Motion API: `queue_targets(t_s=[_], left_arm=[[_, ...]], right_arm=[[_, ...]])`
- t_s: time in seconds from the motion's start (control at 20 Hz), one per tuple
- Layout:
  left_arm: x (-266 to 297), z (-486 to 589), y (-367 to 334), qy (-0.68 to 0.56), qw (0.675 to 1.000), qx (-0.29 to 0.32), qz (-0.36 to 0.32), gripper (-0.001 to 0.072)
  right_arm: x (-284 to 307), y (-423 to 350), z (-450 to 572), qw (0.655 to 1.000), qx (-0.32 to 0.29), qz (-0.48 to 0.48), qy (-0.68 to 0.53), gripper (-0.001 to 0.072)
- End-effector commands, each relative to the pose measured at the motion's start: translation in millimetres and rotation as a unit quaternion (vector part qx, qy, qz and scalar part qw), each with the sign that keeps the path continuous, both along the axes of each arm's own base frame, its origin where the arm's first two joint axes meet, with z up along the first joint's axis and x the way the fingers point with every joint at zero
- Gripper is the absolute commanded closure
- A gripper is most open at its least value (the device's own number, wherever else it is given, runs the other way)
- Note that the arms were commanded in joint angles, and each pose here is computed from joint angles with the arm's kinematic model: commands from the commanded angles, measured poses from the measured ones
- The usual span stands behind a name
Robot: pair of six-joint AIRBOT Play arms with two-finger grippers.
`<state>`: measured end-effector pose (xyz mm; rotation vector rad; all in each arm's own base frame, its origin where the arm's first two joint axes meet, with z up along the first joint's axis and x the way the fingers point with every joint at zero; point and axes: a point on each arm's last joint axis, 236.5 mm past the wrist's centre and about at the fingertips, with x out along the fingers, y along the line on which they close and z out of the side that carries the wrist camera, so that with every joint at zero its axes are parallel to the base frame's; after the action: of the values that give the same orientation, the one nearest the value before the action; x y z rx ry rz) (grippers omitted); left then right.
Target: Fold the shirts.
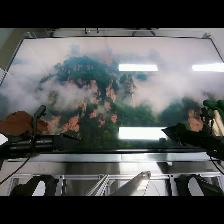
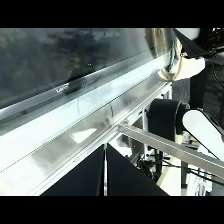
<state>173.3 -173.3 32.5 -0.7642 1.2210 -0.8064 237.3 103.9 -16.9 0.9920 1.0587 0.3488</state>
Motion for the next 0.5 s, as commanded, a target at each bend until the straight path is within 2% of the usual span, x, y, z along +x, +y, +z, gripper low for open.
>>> queue_targets(t_s=[0.0, 0.1, 0.2, 0.3, 0.35, 0.4, 0.45], left_arm=[[0, -5, 0, 0.011, 1.000, 0.000, 0.007, 0.0704], [1, -13, 1, 0.042, 0.999, -0.007, 0.009, 0.0410], [11, -18, 6, 0.065, 0.998, -0.004, 0.009, 0.0410], [34, -14, 21, 0.068, 0.998, 0.011, 0.015, 0.0414], [46, -6, 27, 0.067, 0.998, 0.005, 0.021, 0.0476], [56, 0, 32, 0.066, 0.998, 0.002, 0.019, 0.0707], [64, 3, 36, 0.063, 0.998, 0.001, 0.017, 0.0706]], right_arm=[[8, 1, 6, 1.000, 0.017, -0.020, -0.014, 0.0693], [5, 4, 7, 1.000, 0.021, -0.013, -0.012, 0.0694], [1, 6, 5, 1.000, 0.019, -0.002, -0.007, 0.0694], [-5, 7, 1, 1.000, 0.001, 0.022, -0.013, 0.0694], [-9, 9, 0, 1.000, 0.001, 0.030, -0.010, 0.0695], [-11, 11, 1, 0.999, 0.001, 0.039, -0.014, 0.0694], [-12, 11, 1, 0.999, 0.000, 0.044, -0.017, 0.0694]])
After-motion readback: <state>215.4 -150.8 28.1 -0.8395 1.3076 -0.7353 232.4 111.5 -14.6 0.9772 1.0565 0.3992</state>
